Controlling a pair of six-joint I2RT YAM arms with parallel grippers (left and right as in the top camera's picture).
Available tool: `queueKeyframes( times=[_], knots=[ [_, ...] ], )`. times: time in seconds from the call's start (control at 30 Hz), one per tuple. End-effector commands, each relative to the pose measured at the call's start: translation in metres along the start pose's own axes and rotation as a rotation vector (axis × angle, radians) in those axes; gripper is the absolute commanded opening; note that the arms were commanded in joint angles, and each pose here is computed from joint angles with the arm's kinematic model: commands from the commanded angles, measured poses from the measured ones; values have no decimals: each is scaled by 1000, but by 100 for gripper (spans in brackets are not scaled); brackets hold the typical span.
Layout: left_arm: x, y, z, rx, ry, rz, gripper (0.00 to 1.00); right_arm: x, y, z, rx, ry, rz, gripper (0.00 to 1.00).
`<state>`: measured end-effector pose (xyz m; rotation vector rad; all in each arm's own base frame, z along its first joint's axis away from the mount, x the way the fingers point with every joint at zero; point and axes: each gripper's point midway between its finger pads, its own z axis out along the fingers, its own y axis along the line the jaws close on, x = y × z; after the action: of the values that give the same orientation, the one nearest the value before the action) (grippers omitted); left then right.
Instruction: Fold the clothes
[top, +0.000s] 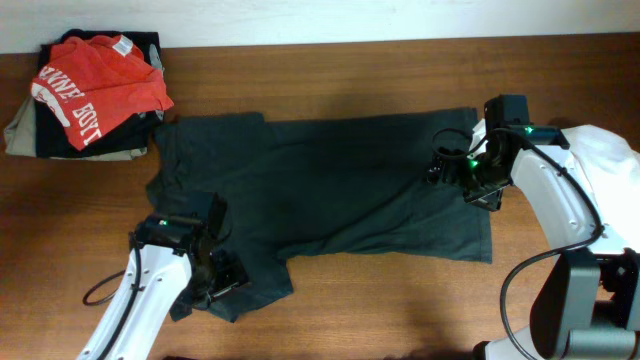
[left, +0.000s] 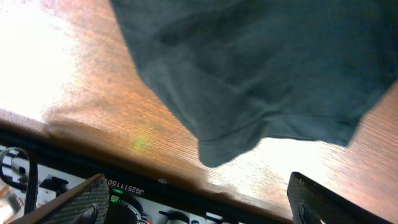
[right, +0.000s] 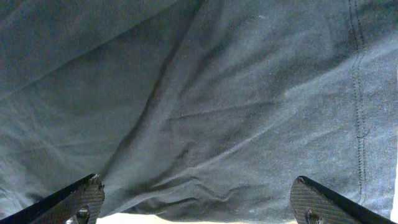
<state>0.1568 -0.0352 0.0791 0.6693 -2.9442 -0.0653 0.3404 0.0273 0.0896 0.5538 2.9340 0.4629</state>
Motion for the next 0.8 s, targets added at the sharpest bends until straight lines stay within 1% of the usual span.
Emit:
queueKeyframes(
  times=[0.0,0.03,0.07,0.13,0.23,0.27,0.4,0.43,0.47,0.5,0.53,0.57,0.6,0.63,0.67,0.7,0.73,0.77],
  knots=[
    [-11,17,11,-84,-42,-97,92,0,-5,2,18,-1,6,99],
    [-18,21,12,-81,-43,-137,91,0,-7,1,33,-6,6,99],
    [-26,31,16,-78,-29,-214,92,-1,-11,1,54,-12,6,99],
    [-34,50,26,-93,29,-331,90,-2,-12,1,60,-16,6,99],
    [-39,46,44,-93,100,-351,89,-4,-12,1,62,-23,4,98],
    [-40,42,51,-83,120,-352,80,-5,-12,1,60,-26,3,99],
    [-47,33,80,-17,75,-356,80,-6,-12,1,59,-29,2,99],
    [-47,25,85,33,76,-350,77,-6,-11,1,59,-29,2,99],
    [-47,20,88,65,77,-351,70,-6,-11,1,59,-30,2,98],
    [-47,20,89,62,77,-350,69,-6,-12,1,59,-30,2,99],
    [-45,20,90,62,83,-351,65,-5,-12,1,60,-29,3,99],
    [-44,21,91,61,84,-352,52,-4,-12,1,61,-25,5,99],
    [-44,19,91,69,85,-352,29,-3,-20,-3,85,-24,68,100],
    [-44,18,91,78,89,-352,18,0,-40,-14,144,-39,164,100],
    [-44,17,91,82,91,-352,6,2,-59,-31,180,-58,225,99],
    [-44,17,91,84,89,-351,1,7,-76,-45,190,-62,270,99],
    [-45,16,91,86,85,-351,1,16,-92,-56,195,-40,305,99],
    [-45,16,91,86,85,-351,1,30,-104,-54,209,17,297,99]
  ],
)
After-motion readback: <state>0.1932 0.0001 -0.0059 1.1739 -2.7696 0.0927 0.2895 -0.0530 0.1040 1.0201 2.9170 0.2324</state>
